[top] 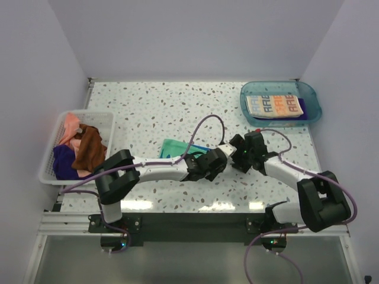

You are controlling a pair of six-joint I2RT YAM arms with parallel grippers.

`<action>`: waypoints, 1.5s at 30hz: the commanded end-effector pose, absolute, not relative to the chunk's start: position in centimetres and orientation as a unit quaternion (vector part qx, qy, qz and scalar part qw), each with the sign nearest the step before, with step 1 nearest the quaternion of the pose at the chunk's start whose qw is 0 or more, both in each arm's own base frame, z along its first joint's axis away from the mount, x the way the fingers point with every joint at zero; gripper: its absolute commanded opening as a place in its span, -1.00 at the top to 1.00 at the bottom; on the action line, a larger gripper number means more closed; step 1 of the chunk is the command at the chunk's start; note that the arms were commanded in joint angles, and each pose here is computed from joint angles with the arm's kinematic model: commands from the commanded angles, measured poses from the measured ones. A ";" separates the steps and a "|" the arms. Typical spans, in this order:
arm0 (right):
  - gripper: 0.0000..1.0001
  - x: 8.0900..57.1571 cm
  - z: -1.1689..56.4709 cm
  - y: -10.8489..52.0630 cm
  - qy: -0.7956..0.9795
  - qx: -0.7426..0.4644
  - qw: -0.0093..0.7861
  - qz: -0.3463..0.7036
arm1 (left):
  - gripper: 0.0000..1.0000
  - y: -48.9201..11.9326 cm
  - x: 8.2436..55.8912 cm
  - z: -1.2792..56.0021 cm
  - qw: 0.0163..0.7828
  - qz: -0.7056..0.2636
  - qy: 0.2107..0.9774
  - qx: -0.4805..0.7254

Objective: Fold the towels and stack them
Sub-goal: Neatly place the folded towel into the bin

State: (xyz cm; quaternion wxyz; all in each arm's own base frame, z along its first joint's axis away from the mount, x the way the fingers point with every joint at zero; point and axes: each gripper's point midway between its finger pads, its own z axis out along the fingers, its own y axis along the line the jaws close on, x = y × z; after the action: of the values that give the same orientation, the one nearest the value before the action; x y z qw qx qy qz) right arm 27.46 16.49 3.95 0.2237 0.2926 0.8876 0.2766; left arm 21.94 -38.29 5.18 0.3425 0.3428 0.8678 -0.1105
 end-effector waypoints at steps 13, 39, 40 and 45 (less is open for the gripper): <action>-0.97 25.4 2.9 8.2 0.931 0.263 0.218 0.125 | -0.37 -39.0 20.3 3.9 0.290 -0.106 0.839 0.449; -0.97 24.9 3.8 10.1 0.930 0.239 0.213 0.182 | 0.28 -36.4 21.2 -1.3 0.212 -0.042 0.828 0.517; -0.97 24.9 3.8 10.5 0.928 0.242 0.210 0.192 | 0.50 -35.8 21.5 -1.7 0.207 -0.037 0.832 0.514; -0.97 25.0 4.1 11.9 0.914 0.263 0.199 0.235 | 1.00 -35.3 22.2 -0.7 0.228 -0.058 0.840 0.488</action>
State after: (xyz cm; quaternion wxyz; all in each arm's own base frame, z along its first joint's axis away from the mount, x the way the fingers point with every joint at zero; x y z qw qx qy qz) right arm 24.55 10.54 3.24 0.1989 0.2499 0.9287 0.1884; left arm 22.80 -38.29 1.77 0.2697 0.4919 0.8246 -0.0725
